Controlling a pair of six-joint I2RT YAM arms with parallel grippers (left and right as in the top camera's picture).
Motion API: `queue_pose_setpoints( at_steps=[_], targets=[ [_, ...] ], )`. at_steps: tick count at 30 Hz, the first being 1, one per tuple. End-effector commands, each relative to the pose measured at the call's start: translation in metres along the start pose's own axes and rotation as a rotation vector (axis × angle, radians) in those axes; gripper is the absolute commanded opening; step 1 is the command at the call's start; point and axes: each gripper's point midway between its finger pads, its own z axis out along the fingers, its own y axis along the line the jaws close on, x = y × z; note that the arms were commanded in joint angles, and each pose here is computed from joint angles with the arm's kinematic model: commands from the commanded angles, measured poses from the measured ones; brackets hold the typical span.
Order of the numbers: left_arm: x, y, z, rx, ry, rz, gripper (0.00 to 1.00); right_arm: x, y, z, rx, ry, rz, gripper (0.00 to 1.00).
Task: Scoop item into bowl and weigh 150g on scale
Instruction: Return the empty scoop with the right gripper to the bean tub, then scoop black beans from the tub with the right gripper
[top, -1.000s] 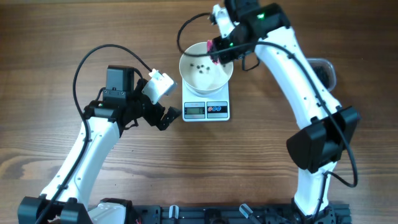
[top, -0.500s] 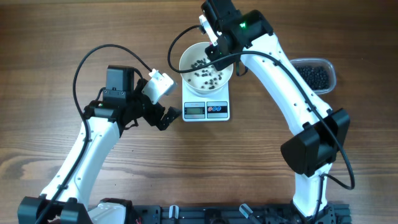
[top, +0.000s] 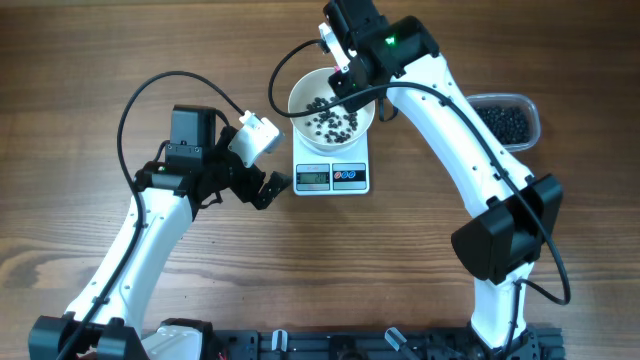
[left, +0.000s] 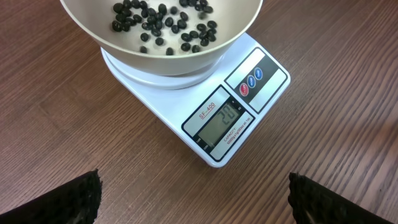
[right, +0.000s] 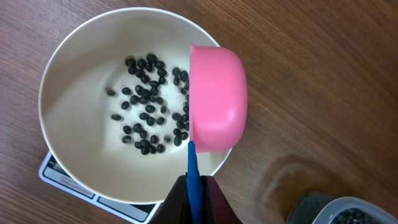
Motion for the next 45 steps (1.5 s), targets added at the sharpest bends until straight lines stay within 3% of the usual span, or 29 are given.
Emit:
queue_pose_setpoints(
  at_steps=[1, 7, 11, 19, 22, 31, 45],
  targets=[
    [0.001, -0.001, 0.000, 0.009, -0.004, 0.001, 1.00, -0.010, -0.002, -0.022, -0.083, -0.068, 0.073, 0.04],
    [0.001, -0.001, 0.000, 0.009, -0.004, 0.001, 1.00, -0.008, -0.045, -0.061, -0.197, -0.162, 0.228, 0.04],
    [0.001, -0.001, 0.000, 0.009, -0.004, 0.001, 1.00, 0.011, -0.092, -0.087, -0.152, -0.189, 0.327, 0.04],
    [0.001, -0.001, 0.000, 0.009, -0.004, 0.001, 1.00, 0.106, -0.180, -0.102, -0.062, -0.020, 0.568, 0.04],
    [0.001, -0.001, 0.000, 0.009, -0.004, 0.001, 1.00, 0.149, -0.210, -0.100, 0.048, 0.093, 0.644, 0.04],
    [0.001, -0.001, 0.000, 0.009, -0.004, 0.001, 1.00, 0.213, -0.229, -0.066, 0.206, 0.329, 0.672, 0.04],
    [0.001, -0.001, 0.000, 0.009, -0.004, 0.001, 1.00, 0.218, -0.235, -0.002, 0.212, 0.292, 0.642, 0.04]
  ],
)
